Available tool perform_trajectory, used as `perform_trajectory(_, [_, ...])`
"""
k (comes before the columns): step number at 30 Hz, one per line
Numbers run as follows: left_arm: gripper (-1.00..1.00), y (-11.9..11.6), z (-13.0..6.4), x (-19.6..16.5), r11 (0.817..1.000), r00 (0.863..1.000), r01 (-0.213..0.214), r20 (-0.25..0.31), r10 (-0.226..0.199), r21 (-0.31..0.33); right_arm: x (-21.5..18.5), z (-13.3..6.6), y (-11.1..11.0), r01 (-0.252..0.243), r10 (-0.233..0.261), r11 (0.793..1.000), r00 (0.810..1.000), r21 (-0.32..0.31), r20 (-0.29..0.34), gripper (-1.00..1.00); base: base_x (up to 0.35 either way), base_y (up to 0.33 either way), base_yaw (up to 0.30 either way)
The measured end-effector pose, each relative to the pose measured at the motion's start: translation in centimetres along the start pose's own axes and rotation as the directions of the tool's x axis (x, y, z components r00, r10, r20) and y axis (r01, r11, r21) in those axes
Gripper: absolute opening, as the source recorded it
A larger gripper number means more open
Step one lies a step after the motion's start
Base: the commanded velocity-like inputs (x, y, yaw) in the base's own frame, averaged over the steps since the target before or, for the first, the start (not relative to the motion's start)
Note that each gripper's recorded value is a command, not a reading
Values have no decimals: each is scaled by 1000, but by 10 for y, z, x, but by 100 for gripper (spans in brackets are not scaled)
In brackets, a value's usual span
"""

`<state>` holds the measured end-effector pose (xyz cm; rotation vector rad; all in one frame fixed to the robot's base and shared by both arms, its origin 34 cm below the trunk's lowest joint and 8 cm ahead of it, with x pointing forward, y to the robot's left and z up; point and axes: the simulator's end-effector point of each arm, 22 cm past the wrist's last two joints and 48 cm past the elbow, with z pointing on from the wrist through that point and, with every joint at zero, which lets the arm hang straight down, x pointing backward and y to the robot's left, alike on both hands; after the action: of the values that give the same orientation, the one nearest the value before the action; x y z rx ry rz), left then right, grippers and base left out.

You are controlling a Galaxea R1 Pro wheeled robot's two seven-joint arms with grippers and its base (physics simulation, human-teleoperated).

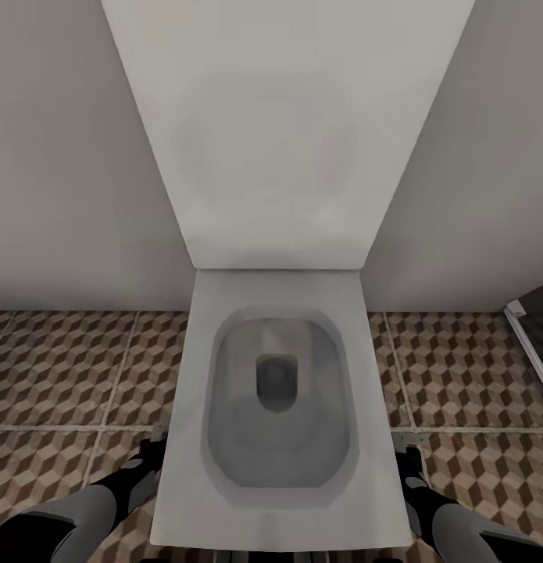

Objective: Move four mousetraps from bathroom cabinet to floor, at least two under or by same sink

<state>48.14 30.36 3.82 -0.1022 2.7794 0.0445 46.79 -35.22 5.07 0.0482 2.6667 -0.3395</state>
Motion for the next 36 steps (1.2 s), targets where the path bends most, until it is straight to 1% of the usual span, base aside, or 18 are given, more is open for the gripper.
perform_trajectory(8, [-100, 8, 0, 2, 1000, 1000, 1, -16, -2, -11, 0, 0, 0, 0, 0, 1000, 1000, 0, 0, -100, 0, 0, 0])
perform_trajectory(24, [-100, 10, 0, 4, 1000, 1000, 3, -24, -3, -14, 0, 0, 0, -1, 1, 1000, 1000, 0, -2, -100, 0, 0, 0])
perform_trajectory(25, [-100, 10, 0, 4, 1000, 1000, 3, -24, -3, -14, 1, 0, 0, -1, 1, 1000, 1000, 0, -3, 100, 0, 0, 0])
perform_trajectory(36, [-100, 10, 0, 4, 1000, 1000, 3, -24, -3, -14, 1, 0, 0, -1, 1, 1000, 1000, 1, -5, 100, 0, 0, 0])
